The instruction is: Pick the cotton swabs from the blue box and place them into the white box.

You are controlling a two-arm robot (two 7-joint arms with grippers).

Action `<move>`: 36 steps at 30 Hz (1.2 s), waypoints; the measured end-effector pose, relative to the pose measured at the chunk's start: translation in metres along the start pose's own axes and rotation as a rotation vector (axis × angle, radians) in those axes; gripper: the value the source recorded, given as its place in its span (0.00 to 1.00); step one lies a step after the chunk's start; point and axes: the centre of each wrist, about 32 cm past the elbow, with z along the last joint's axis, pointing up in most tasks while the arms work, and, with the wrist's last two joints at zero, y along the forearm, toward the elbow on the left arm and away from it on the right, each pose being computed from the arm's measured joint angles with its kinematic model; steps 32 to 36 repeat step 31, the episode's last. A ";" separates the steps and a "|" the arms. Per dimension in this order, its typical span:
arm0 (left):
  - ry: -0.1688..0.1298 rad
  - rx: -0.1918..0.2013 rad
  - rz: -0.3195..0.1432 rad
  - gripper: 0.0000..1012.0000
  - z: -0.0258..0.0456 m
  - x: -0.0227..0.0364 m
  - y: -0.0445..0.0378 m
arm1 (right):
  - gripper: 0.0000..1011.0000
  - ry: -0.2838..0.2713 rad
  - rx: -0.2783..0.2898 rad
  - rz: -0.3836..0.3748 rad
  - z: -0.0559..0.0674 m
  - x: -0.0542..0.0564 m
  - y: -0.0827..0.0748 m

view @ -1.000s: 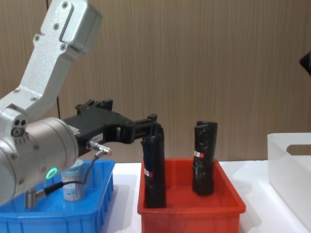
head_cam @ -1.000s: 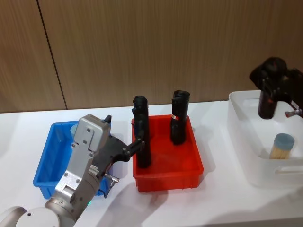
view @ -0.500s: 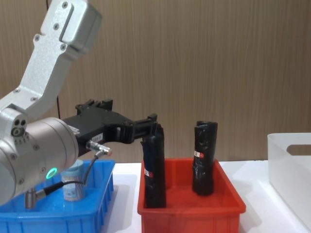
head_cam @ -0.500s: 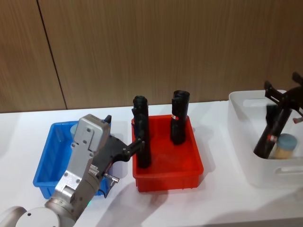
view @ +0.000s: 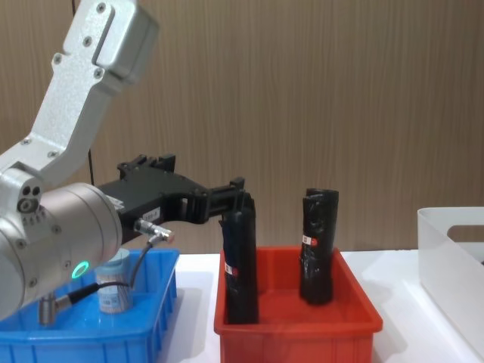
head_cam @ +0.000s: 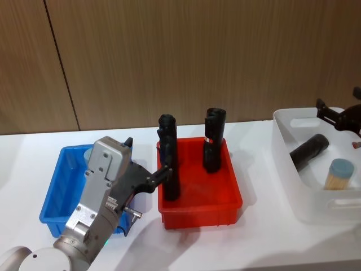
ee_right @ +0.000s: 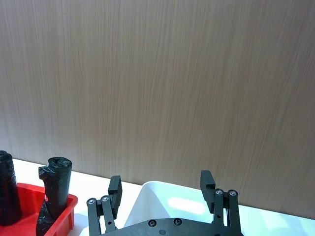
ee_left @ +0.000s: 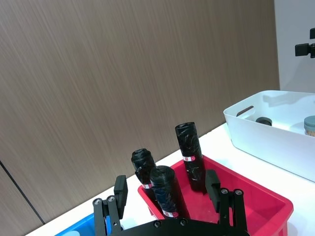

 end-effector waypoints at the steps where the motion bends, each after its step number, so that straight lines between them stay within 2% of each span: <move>1: 0.000 0.000 0.000 0.99 0.0000 0.0000 0.0000 | 0.99 0.000 0.000 0.000 0.000 0.000 0.000; 36: 0.000 0.000 0.000 0.99 0.0000 0.0000 0.0000 | 0.99 0.002 0.005 0.000 -0.001 0.002 -0.001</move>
